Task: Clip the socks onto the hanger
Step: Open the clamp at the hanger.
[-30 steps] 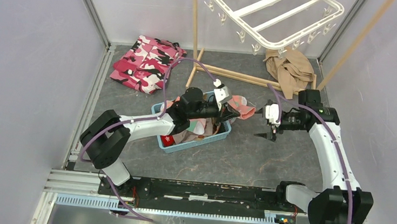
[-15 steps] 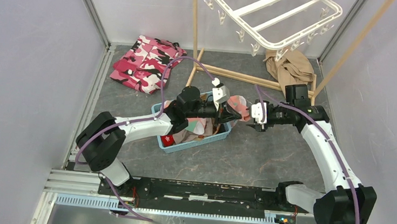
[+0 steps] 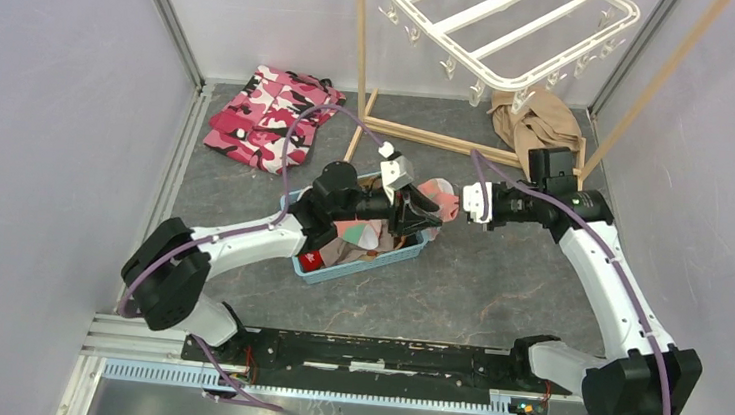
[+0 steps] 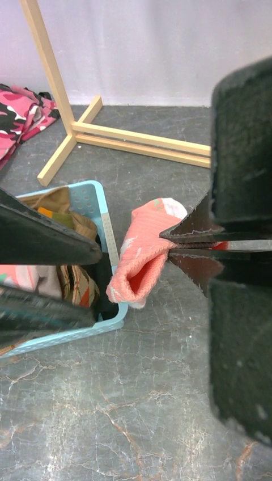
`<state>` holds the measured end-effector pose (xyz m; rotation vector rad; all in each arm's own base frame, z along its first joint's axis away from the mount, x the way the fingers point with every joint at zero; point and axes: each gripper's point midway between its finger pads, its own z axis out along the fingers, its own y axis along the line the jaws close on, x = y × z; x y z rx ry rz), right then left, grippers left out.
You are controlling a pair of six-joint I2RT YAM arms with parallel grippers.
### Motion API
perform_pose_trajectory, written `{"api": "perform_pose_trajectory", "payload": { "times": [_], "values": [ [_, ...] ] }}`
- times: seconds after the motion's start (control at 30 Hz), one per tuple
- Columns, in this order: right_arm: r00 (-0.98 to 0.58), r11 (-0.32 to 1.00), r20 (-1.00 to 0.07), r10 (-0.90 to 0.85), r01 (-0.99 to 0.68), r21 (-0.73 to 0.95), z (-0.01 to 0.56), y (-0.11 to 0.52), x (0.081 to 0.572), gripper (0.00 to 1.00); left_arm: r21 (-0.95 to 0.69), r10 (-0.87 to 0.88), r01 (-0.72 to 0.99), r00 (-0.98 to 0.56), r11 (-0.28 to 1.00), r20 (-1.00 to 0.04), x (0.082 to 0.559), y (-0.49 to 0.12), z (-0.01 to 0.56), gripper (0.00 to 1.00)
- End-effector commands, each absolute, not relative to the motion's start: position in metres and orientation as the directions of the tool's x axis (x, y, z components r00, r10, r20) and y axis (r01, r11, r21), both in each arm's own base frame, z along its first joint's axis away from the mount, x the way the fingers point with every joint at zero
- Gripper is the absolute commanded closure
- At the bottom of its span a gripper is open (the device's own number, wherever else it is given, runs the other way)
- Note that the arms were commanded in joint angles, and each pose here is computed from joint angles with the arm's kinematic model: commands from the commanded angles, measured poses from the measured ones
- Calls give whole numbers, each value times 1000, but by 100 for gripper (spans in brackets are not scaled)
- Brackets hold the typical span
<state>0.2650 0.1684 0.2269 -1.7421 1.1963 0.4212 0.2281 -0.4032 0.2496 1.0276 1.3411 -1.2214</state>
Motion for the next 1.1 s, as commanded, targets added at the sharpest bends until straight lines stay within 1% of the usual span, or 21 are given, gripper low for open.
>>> {"api": "perform_pose_trajectory", "payload": {
  "times": [0.0, 0.07, 0.13, 0.27, 0.5, 0.63, 0.73, 0.77, 0.8, 0.87, 0.93, 0.97, 1.03, 1.07],
  "values": [
    [484, -70, -722, -495, -850, -522, 254, 178, 263, 100, -22, -82, 980, -5, 200, -997, 229, -384, 281, 46],
    [469, -71, -738, -486, -862, -502, 256, 181, 260, 100, 24, -57, 972, 38, 233, -998, 229, -380, 282, 36],
    [461, -73, -747, -480, -869, -490, 257, 185, 258, 100, 89, -33, 963, 101, 254, -994, 230, -379, 286, 28],
    [458, -83, -753, -472, -874, -479, 258, 190, 255, 100, 135, 10, 951, 138, 280, -990, 235, -385, 285, 26],
    [466, -98, -752, -467, -872, -479, 260, 194, 253, 100, 140, 45, 946, 132, 291, -990, 242, -403, 276, 27],
    [469, -103, -751, -464, -871, -480, 260, 195, 252, 100, 142, 52, 946, 132, 290, -990, 245, -408, 274, 35],
    [467, -102, -750, -469, -872, -479, 259, 194, 252, 100, 140, 60, 948, 128, 285, -990, 245, -409, 271, 38],
    [467, -102, -749, -470, -872, -479, 259, 194, 252, 100, 140, 61, 950, 128, 281, -990, 245, -409, 270, 42],
    [467, -102, -749, -471, -872, -479, 258, 194, 252, 100, 140, 63, 950, 128, 278, -990, 244, -410, 269, 48],
    [465, -103, -750, -470, -873, -477, 258, 194, 252, 100, 135, 71, 953, 120, 271, -990, 244, -410, 266, 56],
    [465, -101, -749, -472, -873, -478, 258, 194, 252, 100, 133, 72, 954, 117, 268, -990, 243, -411, 266, 69],
    [463, -100, -748, -475, -873, -477, 258, 194, 252, 99, 131, 73, 954, 116, 269, -991, 243, -410, 265, 72],
    [459, -98, -746, -483, -874, -475, 256, 192, 253, 98, 129, 75, 955, 113, 265, -991, 242, -409, 264, 86],
    [460, -95, -743, -485, -873, -479, 258, 192, 254, 94, 131, 75, 956, 115, 262, -991, 241, -408, 264, 91]
  ]
}}
